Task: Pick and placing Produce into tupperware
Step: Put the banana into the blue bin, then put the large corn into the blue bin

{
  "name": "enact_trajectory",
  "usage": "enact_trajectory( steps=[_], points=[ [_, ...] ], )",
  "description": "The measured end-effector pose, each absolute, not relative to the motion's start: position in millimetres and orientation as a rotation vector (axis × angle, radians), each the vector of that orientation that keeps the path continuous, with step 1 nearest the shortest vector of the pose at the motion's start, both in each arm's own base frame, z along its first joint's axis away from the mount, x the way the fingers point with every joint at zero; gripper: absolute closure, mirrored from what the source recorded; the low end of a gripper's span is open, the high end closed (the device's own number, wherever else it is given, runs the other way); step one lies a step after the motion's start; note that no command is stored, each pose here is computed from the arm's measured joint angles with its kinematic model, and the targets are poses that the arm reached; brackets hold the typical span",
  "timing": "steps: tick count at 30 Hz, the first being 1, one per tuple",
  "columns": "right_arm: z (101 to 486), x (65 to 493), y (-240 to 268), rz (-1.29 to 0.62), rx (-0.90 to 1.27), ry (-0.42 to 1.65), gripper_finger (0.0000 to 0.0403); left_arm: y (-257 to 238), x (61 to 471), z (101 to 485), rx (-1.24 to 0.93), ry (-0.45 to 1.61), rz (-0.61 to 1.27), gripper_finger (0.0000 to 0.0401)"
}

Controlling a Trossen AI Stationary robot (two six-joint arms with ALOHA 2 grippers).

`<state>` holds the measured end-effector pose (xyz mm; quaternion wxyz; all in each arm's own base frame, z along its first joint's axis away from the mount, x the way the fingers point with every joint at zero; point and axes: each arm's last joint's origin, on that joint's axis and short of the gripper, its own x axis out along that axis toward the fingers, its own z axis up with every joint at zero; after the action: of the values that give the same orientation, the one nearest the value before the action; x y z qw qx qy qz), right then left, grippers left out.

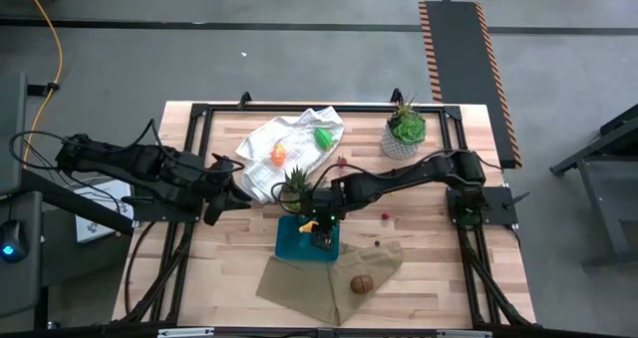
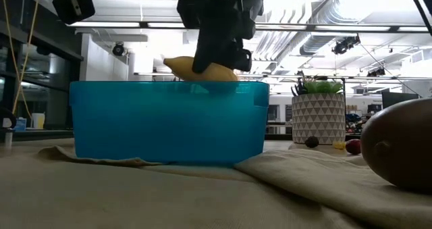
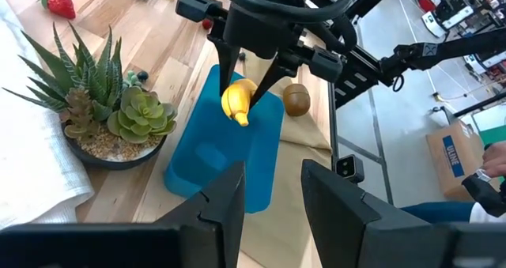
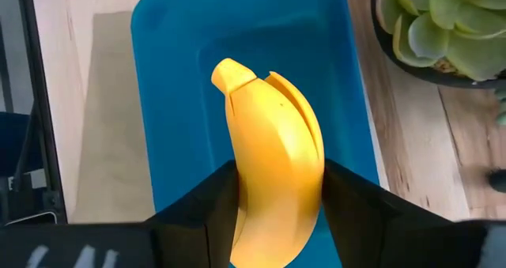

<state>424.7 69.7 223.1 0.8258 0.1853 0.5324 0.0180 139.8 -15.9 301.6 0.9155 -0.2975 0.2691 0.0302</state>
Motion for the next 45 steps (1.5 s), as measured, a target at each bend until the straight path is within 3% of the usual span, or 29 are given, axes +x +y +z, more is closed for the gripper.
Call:
enact_trajectory(
  steps=[25,35,45],
  points=[
    [201.6,431.3,76.6,0.017,0.435,1.171,0.0249,-16.2,139.5,301.2,-0.609,0.562,0.053,0.0286],
    [201.4,430.9,76.3,0.009,0.432,1.175,0.0208,-16.1,138.6,299.8,-0.607,0.579,0.058,0.0286],
    [202.8,431.0,70.5,-0.033,0.421,1.164,0.0206,-16.1,138.6,299.8,-0.607,0.579,0.058,0.0286]
  ],
)
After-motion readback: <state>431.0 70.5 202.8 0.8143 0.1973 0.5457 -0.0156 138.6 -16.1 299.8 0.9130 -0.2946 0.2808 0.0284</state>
